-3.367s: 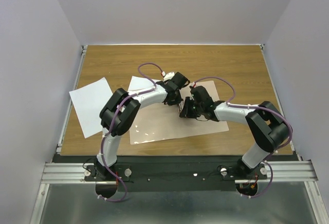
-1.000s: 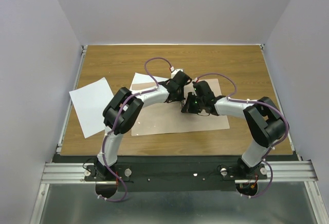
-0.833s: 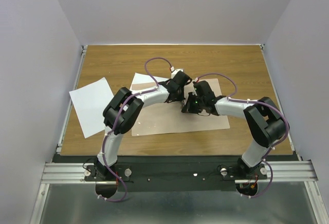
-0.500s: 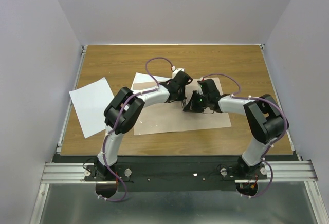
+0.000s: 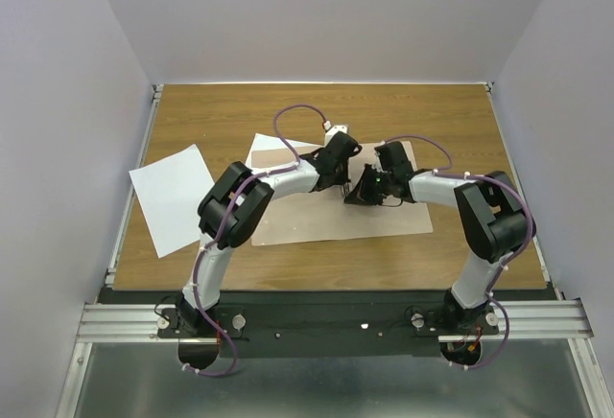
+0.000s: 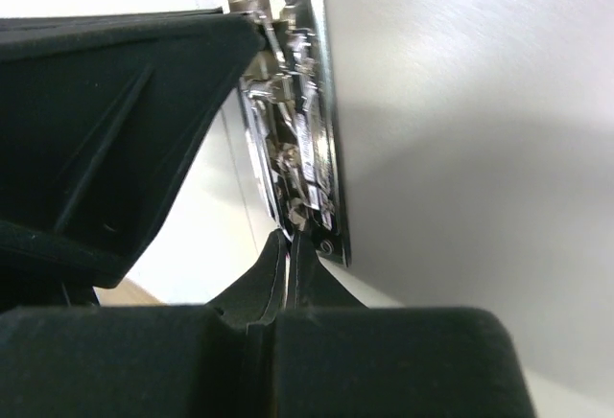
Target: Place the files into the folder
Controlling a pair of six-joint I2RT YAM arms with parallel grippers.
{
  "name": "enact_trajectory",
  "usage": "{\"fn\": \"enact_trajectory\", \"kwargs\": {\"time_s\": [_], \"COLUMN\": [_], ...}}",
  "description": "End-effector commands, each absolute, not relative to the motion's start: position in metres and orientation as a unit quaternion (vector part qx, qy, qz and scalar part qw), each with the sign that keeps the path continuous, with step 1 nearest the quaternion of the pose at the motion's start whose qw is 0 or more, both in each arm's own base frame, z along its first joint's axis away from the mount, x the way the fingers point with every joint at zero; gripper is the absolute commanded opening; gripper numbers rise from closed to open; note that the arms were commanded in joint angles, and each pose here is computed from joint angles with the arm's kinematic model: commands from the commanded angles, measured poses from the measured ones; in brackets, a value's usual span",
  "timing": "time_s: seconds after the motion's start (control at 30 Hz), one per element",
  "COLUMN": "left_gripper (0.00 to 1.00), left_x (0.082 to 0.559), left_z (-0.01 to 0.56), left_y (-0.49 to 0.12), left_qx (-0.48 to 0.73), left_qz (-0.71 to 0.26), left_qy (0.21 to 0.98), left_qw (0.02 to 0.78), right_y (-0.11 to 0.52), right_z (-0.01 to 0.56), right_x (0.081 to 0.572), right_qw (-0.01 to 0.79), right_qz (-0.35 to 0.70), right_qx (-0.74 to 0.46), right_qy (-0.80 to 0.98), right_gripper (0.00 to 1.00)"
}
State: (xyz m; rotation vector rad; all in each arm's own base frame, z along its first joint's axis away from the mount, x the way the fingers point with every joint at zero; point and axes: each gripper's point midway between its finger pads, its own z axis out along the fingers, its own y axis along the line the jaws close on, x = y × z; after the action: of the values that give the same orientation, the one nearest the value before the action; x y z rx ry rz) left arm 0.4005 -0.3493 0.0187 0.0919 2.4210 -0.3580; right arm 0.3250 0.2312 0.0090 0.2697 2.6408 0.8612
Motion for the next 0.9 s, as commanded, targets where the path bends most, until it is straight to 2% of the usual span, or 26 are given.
{"fn": "enact_trajectory", "kwargs": {"time_s": [0.0,0.2,0.43,0.6,0.7,0.87], "left_gripper": [0.00,0.00,0.00,0.00,0.00,0.00], "left_x": [0.341,0.347,0.356,0.361,0.366,0.372], "left_z": [-0.092,-0.088,-0.068,-0.049,-0.037,-0.023], "left_y": [-0.237,-0.240,-0.256,-0.264,-0.269,-0.274], "left_qx": [0.096,0.099,0.090,0.070,0.061,0.052], "left_qz": [0.081,0.076,0.032,-0.003,-0.023,-0.040], "left_qy": [0.972,0.970,0.971,0.971,0.969,0.967], "left_qw": [0.200,0.207,0.221,0.230,0.238,0.245], "right_y": [0.103,0.115,0.160,0.169,0.179,0.192], "right_z": [-0.046,0.010,0.042,0.064,0.078,0.115], "right_x": [0.273,0.322,0.337,0.348,0.351,0.362], "right_qw": [0.128,0.232,0.242,0.262,0.264,0.291], "right_qz": [-0.005,0.002,0.121,0.145,0.174,0.215], "right_qx": [0.166,0.151,0.126,0.136,0.132,0.128], "right_qy": [0.978,0.961,0.955,0.944,0.939,0.923], "right_gripper": [0.01,0.01,0.01,0.01,0.08,0.32]}}
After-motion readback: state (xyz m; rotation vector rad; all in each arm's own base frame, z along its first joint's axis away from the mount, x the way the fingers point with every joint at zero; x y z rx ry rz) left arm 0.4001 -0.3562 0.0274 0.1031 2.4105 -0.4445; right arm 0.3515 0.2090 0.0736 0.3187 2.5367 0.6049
